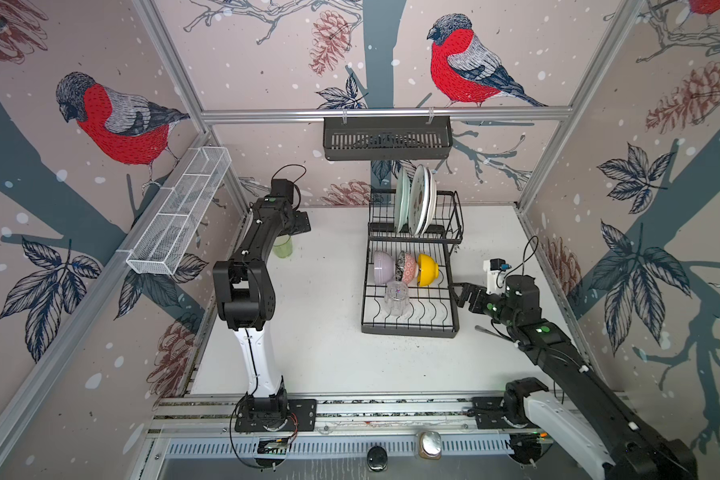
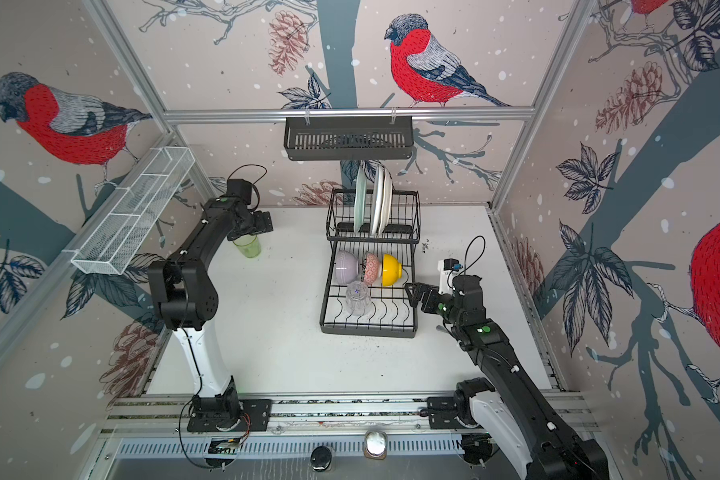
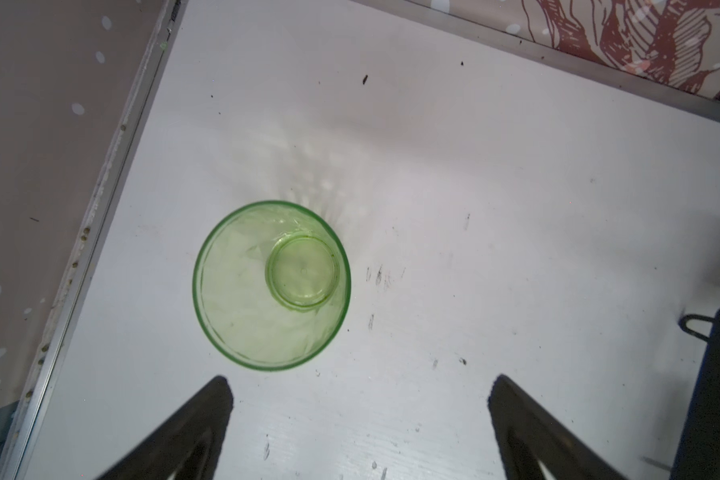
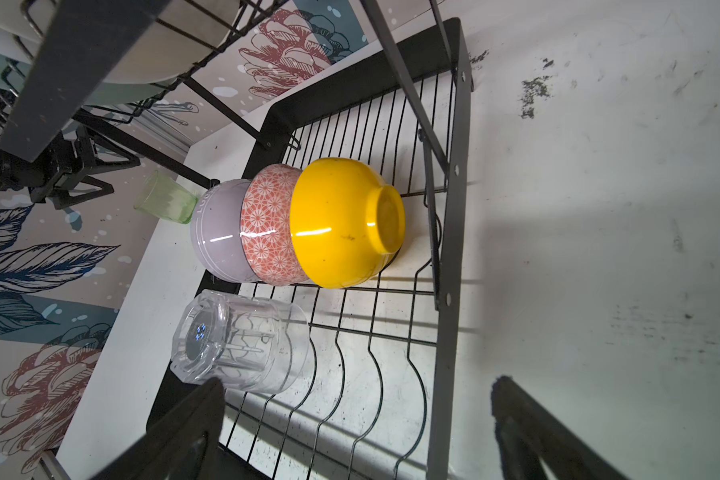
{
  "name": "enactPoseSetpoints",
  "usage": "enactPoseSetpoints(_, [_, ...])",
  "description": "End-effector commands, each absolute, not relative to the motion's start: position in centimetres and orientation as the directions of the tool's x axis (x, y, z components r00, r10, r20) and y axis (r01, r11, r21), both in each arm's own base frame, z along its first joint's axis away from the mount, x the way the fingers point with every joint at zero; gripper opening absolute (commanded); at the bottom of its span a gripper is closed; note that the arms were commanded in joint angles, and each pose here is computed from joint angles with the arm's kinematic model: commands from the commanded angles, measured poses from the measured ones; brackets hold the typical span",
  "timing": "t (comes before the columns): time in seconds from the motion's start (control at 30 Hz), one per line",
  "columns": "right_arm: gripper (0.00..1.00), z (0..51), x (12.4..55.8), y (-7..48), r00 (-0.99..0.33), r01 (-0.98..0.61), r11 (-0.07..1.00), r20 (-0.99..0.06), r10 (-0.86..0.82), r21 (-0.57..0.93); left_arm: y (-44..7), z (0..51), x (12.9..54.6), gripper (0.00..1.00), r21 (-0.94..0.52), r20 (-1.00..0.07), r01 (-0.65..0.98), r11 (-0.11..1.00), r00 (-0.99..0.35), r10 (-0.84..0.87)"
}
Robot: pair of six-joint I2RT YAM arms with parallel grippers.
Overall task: Unload the mixed dishes from the dish rack
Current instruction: 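Raise the left gripper off the glass while the right gripper reaches back over the rack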
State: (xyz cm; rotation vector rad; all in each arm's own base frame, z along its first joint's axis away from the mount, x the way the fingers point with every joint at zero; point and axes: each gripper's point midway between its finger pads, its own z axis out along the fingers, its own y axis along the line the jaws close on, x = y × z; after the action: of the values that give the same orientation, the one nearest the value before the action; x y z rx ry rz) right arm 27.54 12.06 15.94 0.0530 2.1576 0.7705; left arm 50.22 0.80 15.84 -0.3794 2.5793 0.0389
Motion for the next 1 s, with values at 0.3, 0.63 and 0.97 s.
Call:
enactPoseSetpoints(0.3, [0.99, 17.5, 26.7, 14.8, -0.625, -0.326, 0.794, -0.747, 0.226, 0.513, -2.8, 19.7, 43.9, 0.97, -0.157, -0.619, -0.202, 0.967, -0.742, -0.256])
enactPoseSetpoints(0.63, [0.99, 18.8, 25.4, 20.6, -0.599, -0.422, 0.747, -0.777, 0.195, 0.513, -5.5, 20.2, 37.1, 0.97, -0.313, -0.69, -0.116, 0.943, -0.655, -0.31])
enactPoseSetpoints(0.97, [1.0, 16.8, 25.7, 25.9, -0.603, -0.441, 0.804, -0.795, 0.065, 0.4, -7.2, 18.9, 33.2, 0.97, -0.414, -0.692, -0.054, 0.909, -0.63, -0.352])
